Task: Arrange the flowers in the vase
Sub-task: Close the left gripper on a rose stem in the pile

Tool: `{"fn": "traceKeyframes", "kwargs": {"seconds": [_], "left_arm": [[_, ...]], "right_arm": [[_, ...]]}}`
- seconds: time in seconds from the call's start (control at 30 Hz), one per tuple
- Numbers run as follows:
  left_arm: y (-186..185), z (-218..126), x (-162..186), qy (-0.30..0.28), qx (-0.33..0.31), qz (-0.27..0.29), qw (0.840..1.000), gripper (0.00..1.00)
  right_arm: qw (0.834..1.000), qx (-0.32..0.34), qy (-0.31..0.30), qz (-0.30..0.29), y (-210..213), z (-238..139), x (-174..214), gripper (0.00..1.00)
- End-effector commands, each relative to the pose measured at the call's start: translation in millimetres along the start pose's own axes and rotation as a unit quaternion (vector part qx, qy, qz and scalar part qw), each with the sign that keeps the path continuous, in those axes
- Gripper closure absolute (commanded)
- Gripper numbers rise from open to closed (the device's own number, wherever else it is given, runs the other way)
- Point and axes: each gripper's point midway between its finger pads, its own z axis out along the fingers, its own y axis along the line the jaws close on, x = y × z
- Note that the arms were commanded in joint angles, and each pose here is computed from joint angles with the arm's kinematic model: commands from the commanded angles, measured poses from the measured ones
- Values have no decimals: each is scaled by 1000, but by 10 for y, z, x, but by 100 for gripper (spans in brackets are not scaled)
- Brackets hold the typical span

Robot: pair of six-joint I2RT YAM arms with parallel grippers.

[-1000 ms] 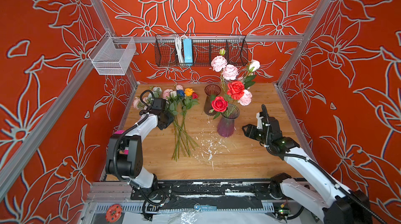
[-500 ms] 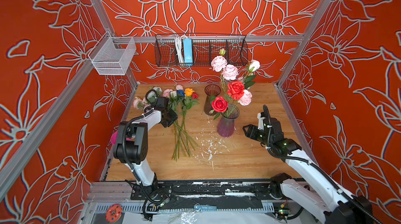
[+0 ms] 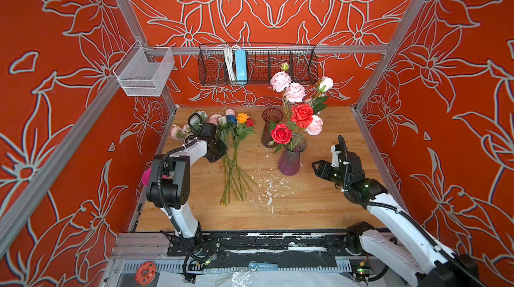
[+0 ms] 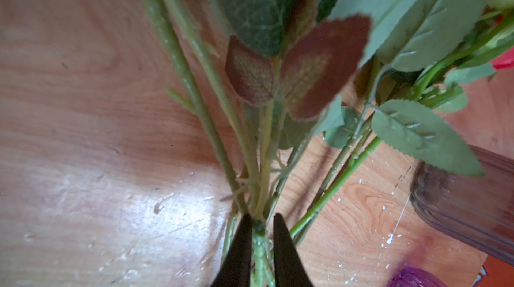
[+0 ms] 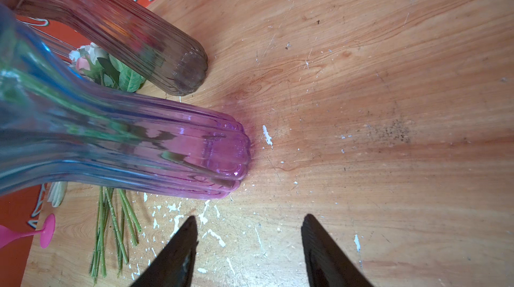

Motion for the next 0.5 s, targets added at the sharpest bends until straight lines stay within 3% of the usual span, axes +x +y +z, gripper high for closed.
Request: {"fn": "traceKeyframes", "kwargs": {"seconds": [0.0, 0.13, 0.33, 0.47], "left_arm": [[-7, -78, -13, 0, -2, 22, 1000, 83], [8, -55, -37, 2, -20, 40, 999, 81], [9, 3, 11, 14, -26, 56, 998, 89], [11, -31, 33, 11, -31, 67, 997, 85]], "right_arm": [[1000, 9, 0, 2, -63, 4, 30, 39], [1000, 7, 0, 1, -35, -3, 10, 39], [1000, 1, -4, 2, -17, 5, -8, 39], [1000, 3, -3, 0, -29, 2, 7, 39]]}}
